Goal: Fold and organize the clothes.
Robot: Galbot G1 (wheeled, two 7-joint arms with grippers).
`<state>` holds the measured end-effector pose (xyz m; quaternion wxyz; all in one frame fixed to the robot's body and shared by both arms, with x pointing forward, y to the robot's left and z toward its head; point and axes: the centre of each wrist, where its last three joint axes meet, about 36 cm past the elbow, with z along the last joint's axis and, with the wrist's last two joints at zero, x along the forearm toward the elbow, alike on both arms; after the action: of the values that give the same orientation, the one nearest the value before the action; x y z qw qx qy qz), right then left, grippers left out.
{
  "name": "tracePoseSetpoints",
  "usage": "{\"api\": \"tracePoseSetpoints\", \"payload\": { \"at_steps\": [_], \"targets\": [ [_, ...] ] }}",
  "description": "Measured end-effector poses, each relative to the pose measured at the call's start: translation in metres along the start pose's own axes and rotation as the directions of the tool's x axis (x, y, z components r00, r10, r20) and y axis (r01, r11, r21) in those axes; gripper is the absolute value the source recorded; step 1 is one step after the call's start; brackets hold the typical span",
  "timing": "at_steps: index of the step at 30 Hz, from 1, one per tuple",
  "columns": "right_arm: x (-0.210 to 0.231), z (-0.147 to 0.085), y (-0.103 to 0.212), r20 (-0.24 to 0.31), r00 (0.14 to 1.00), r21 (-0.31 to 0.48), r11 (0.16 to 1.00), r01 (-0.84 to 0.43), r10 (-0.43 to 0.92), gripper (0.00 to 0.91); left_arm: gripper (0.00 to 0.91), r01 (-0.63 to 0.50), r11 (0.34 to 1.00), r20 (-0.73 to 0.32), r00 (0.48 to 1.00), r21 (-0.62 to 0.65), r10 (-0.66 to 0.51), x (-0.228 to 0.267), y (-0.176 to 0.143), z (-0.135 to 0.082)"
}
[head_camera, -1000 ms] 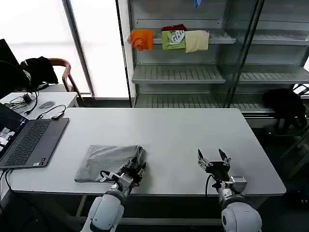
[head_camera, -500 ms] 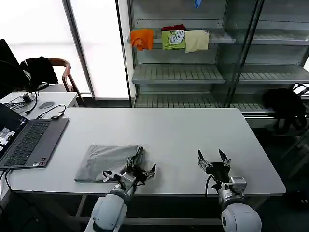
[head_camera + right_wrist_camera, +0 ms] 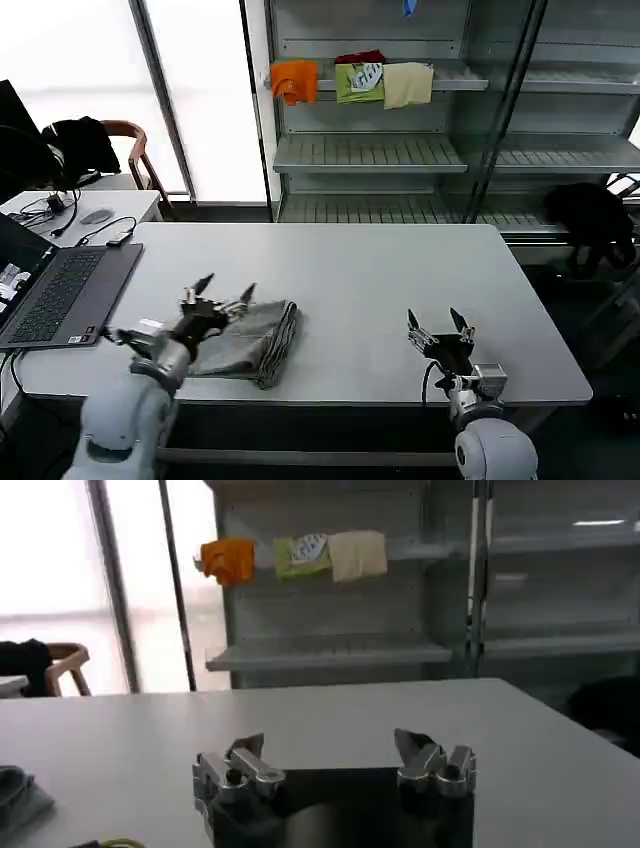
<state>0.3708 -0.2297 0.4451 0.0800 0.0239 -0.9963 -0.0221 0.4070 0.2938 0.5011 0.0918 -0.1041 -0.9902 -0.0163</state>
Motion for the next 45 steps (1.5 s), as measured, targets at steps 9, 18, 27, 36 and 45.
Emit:
{"api": "tracePoseSetpoints", "payload": {
  "at_steps": [9,18,27,36,45],
  "targets": [
    [-0.003,0.003,0.0,-0.009,1.0,0.004,1.0,-0.005,0.005,0.907,0.907,0.13,0.991,-0.089,0.988,0.042,-0.126,0.0,0.052,0.031],
    [-0.005,0.006,-0.002,-0.011,1.0,0.008,1.0,-0.011,0.012,0.907,0.907,0.193,0.98,-0.187,0.965,0.047,-0.182,-0.004,0.07,0.068],
    [-0.007,0.008,0.0,-0.013,1.0,-0.002,1.0,-0.009,0.009,0.907,0.907,0.207,0.978,-0.238,0.951,0.028,-0.195,-0.001,0.072,0.088],
    [-0.007,0.008,-0.001,-0.014,1.0,-0.016,1.0,-0.011,0.011,0.907,0.877,0.201,0.979,-0.252,0.95,0.044,-0.184,0.005,0.07,0.095],
    [-0.006,0.009,-0.002,-0.018,1.0,-0.018,1.0,-0.012,0.012,0.907,0.907,0.205,0.972,-0.194,0.964,0.115,-0.181,0.008,0.071,0.088]
  ]
}}
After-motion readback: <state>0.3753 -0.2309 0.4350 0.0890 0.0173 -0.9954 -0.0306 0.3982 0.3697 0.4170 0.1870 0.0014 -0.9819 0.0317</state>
